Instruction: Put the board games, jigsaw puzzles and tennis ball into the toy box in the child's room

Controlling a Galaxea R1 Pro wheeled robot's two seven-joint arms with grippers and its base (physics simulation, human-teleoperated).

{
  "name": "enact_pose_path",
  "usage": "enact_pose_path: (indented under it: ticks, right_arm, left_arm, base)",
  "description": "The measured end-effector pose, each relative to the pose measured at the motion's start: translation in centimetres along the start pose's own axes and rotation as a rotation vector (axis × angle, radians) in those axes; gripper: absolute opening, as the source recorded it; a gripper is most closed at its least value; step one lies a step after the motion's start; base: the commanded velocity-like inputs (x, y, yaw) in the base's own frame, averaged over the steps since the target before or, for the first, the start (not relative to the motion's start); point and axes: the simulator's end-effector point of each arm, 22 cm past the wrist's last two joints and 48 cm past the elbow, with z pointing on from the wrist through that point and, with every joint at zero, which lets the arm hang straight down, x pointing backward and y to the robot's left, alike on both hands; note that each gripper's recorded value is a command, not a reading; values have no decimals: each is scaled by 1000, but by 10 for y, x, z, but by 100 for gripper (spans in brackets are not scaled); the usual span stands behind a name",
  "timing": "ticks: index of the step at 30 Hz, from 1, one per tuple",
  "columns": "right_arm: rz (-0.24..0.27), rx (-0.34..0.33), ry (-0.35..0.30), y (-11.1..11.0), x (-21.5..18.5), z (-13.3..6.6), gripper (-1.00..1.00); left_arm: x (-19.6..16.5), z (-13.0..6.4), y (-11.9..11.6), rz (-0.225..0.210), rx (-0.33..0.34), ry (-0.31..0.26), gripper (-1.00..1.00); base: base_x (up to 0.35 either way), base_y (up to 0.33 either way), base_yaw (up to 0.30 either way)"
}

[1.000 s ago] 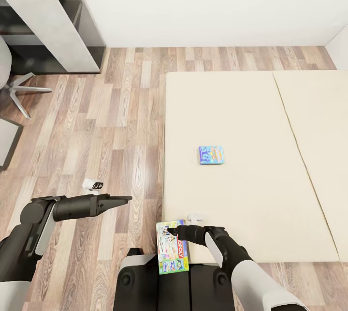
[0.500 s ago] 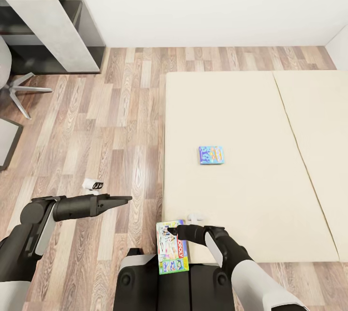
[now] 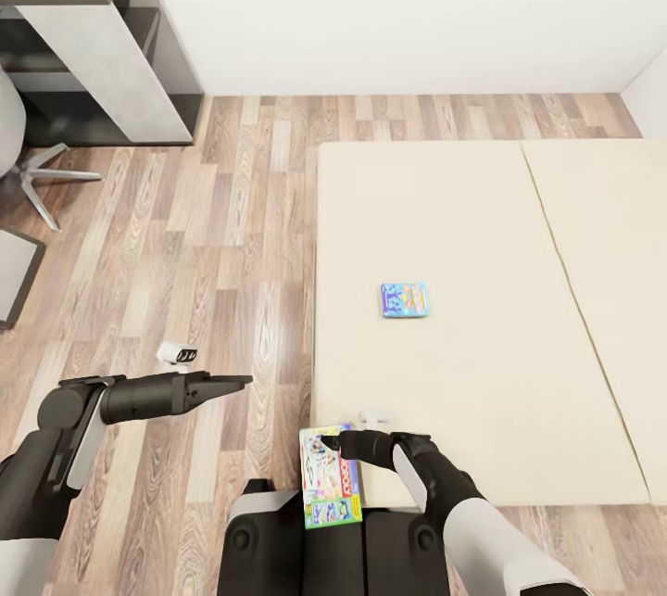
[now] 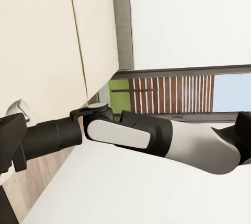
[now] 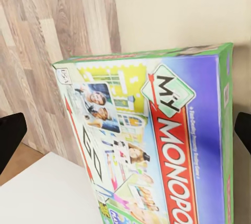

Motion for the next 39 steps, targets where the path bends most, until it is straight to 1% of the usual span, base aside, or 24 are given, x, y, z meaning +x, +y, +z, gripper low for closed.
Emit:
enact_pose_path:
  ticks: [39]
  right_arm:
    - [-39,-3,-52,15,-27,-18,100]
  left_arm:
    - [-12,-3,-29,64,6,-11,100]
  base:
    - [0,0,0]
